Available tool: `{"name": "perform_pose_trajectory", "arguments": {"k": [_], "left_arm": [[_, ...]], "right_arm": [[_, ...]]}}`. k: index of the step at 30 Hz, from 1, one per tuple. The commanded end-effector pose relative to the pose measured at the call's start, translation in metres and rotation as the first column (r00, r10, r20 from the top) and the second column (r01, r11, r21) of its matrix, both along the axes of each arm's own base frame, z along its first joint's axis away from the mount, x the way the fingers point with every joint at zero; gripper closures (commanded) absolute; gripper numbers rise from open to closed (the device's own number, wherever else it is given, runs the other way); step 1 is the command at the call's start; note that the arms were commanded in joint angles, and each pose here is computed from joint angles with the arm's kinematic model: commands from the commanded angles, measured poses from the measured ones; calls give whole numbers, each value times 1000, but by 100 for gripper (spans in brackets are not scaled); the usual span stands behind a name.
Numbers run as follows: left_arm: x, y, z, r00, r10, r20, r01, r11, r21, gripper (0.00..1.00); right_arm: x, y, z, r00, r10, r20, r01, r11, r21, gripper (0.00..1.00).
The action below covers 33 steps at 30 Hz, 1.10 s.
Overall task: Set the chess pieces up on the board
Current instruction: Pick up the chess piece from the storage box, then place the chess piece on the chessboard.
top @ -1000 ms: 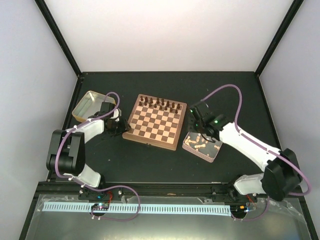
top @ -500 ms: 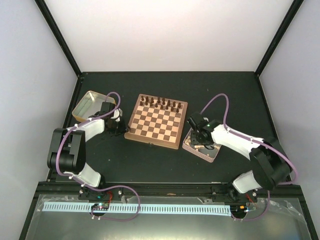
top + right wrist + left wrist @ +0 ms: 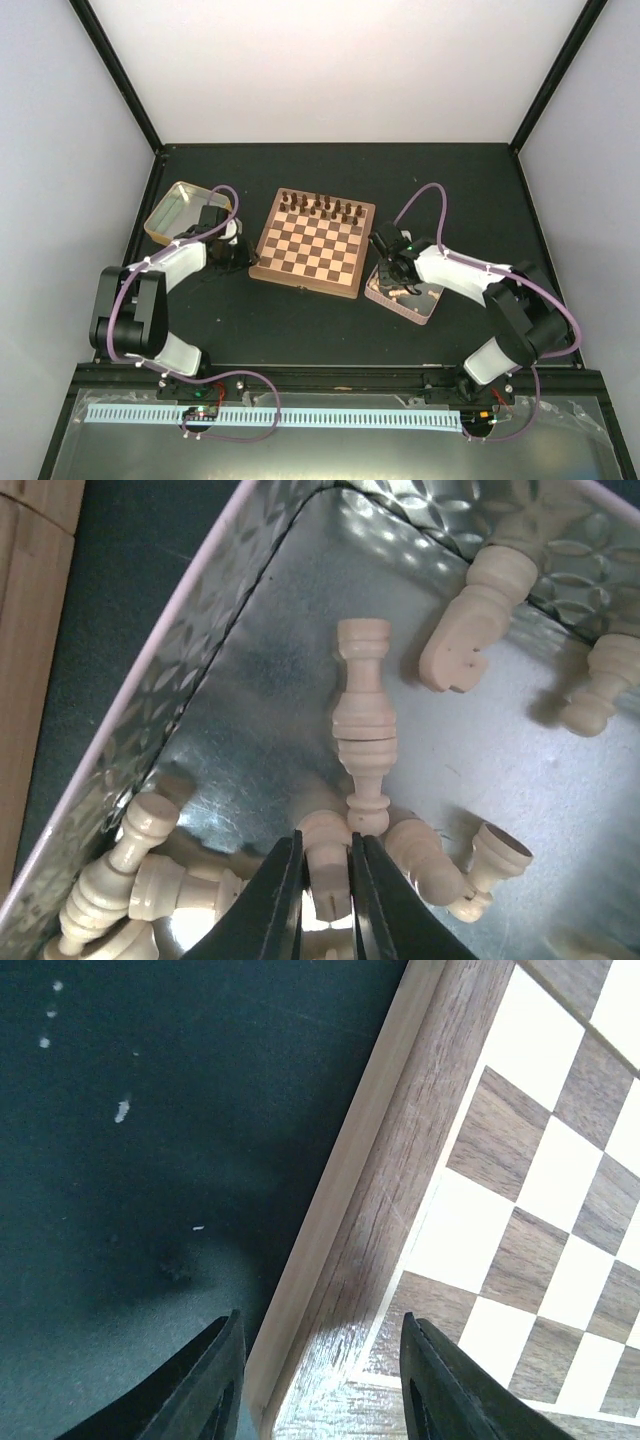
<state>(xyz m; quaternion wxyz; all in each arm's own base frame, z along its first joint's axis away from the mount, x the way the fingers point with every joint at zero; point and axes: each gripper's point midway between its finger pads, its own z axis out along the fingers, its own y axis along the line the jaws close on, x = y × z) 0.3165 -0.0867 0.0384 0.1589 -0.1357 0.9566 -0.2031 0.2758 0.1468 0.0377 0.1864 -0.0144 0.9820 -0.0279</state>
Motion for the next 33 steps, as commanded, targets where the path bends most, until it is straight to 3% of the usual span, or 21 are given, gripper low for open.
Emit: {"name": "perform_pose_trajectory", "arguments": {"k": [1,3,7,11,16,23,33], "left_arm": [[3,5,20,999,2,46,-3,999,39,55],[3,7,27,998,3,64,-7,999,50,54],[2,11,45,995,4,104,-11,997,70,54],[-2,14,70,986,3,168,-16,997,78,52],[-16,19,108,963,6,270,-31,996,88,48],[-45,28,162,900,14,436,-60,994,93,44],[-81,47,191,789,35,613,-138,983,122,35]], "right_arm": [[17,3,9,998,25,62,-25,1000,-6,93],[16,3,12,998,26,64,-26,1000,-1,98],[13,-1,32,996,-10,87,9,1000,13,99],[10,15,69,993,-6,121,-9,992,122,99],[13,75,111,981,85,174,-123,968,219,99],[16,180,123,951,217,220,-267,934,236,99],[19,282,82,923,328,202,-367,909,200,99]]}}
